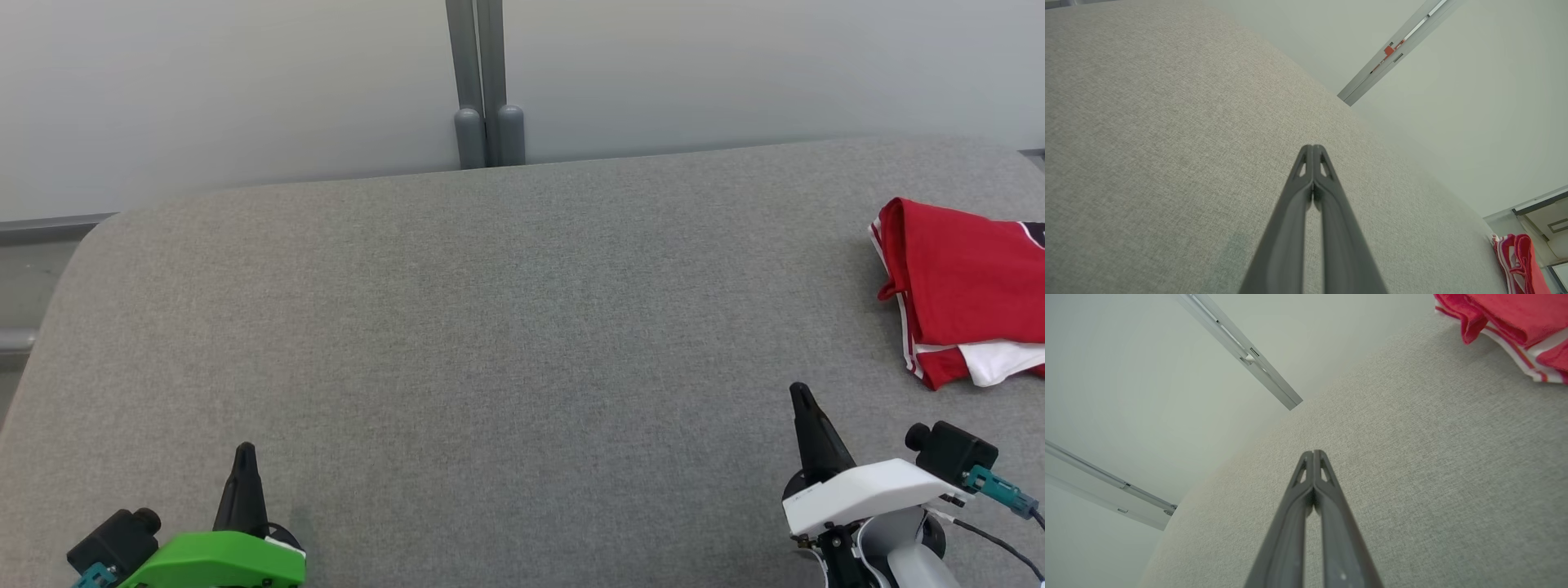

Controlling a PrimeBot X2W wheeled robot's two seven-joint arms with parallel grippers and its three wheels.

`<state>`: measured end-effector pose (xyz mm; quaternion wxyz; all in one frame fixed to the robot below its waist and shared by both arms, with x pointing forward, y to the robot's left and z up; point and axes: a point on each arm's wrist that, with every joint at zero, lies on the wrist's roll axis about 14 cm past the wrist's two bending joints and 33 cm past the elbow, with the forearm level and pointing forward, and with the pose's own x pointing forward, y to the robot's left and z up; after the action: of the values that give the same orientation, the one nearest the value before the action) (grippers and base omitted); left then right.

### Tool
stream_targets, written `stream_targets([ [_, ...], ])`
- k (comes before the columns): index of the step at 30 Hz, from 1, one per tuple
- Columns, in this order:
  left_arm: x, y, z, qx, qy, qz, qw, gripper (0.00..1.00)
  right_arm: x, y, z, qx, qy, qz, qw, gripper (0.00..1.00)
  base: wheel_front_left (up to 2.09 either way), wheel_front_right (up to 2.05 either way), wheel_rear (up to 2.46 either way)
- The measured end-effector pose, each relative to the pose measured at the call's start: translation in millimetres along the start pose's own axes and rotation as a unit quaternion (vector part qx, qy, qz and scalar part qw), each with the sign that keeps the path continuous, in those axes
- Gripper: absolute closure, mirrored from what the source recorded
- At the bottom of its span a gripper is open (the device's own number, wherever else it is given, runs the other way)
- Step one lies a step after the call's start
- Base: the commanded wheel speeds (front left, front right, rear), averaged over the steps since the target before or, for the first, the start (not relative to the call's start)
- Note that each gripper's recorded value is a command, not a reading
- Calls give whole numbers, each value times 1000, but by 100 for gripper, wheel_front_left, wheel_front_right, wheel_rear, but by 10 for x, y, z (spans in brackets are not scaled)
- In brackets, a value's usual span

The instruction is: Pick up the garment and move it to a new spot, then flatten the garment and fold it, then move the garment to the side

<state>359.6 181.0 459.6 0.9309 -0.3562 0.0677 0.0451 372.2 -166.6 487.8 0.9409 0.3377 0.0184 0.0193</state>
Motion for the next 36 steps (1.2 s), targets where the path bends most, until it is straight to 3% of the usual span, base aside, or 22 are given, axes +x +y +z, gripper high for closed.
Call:
stream_targets([
  [15,56,-17,67,-93,2,-3,996,100,26,-68,66,96,-3,-15,995,100,0,0,0],
  [36,117,-61,166,-202,2,-17,979,100,65,-119,153,209,-9,-22,978,100,0,0,0],
])
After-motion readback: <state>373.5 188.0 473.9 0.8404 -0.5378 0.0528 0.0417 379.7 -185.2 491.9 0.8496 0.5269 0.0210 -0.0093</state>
